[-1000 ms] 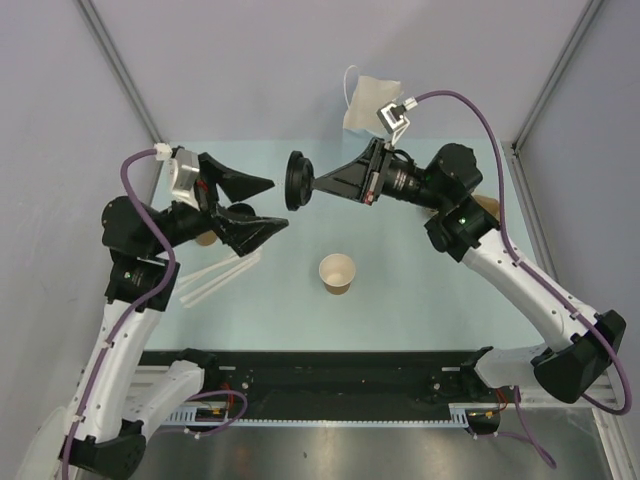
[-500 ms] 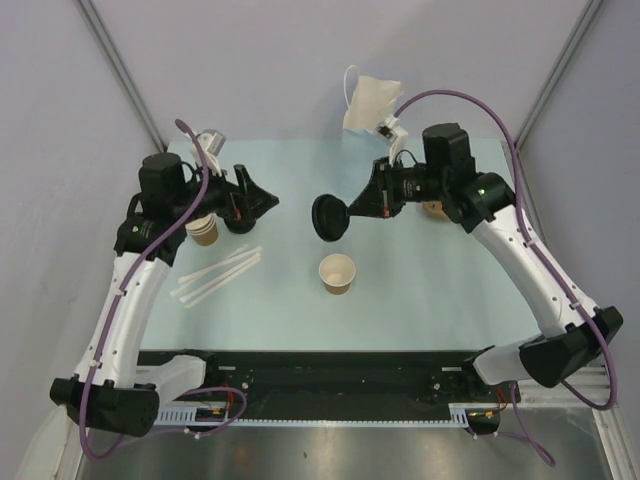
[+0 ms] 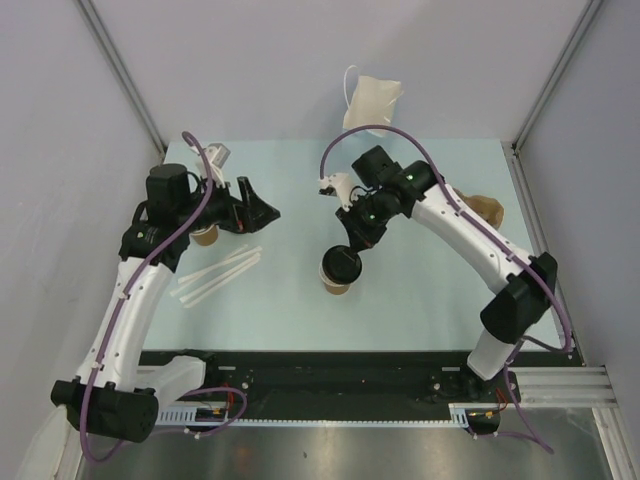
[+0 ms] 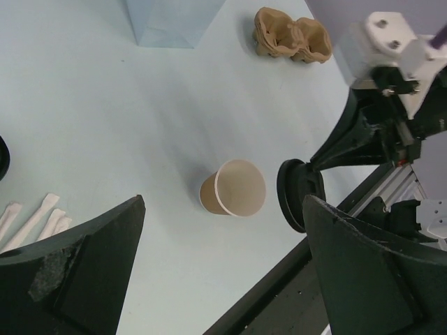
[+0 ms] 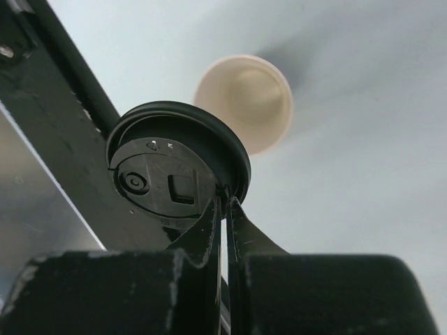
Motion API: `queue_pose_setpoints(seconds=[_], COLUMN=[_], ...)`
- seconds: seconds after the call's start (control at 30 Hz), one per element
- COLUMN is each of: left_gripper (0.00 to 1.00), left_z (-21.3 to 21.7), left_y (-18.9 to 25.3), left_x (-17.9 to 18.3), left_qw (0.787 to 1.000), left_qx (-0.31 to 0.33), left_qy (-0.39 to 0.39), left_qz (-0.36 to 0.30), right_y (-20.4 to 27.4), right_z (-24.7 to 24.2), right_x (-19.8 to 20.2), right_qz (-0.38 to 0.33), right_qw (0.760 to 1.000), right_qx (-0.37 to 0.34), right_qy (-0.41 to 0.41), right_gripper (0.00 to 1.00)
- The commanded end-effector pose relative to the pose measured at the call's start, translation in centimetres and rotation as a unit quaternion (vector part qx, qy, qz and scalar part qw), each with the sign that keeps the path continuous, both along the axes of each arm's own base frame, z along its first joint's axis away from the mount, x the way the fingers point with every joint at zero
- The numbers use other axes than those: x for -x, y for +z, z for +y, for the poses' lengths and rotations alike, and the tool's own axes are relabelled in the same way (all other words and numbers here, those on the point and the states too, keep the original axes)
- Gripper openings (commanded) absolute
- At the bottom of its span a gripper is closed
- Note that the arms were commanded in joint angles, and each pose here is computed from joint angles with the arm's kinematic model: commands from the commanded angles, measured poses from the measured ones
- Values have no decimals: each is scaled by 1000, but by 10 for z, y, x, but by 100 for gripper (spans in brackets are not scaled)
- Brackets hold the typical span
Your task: Pack the takeout coffee
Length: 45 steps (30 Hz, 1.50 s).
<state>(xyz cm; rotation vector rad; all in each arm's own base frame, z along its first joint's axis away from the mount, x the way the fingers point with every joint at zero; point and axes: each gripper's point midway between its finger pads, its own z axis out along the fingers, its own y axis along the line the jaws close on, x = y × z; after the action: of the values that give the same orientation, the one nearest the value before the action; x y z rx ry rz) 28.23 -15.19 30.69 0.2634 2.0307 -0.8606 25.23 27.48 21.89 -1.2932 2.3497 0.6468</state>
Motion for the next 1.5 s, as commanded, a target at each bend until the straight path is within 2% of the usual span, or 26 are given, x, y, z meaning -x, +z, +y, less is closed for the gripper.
queue_pose_setpoints(seconds=[0.0,0.47,1.47], left_gripper=[99,100,100], left_z=[0,9,11], left_y=[-4,-23,-26], left_x=[1,-16,-18], left_qw=[1000,999,999], left_qx=[-1,-19,-8], left_qy=[-8,20,22], left_qz=[-3,25,38], right_y=[0,-32,-77], right_z=[-7,16,21], right_x=[-19,-53,-44], right_qz=[-33,-49,-20], right_qw=[998,997,992], right_qx=[45,59,119], right_qy=[21,13,33], right_gripper=[0,0,0])
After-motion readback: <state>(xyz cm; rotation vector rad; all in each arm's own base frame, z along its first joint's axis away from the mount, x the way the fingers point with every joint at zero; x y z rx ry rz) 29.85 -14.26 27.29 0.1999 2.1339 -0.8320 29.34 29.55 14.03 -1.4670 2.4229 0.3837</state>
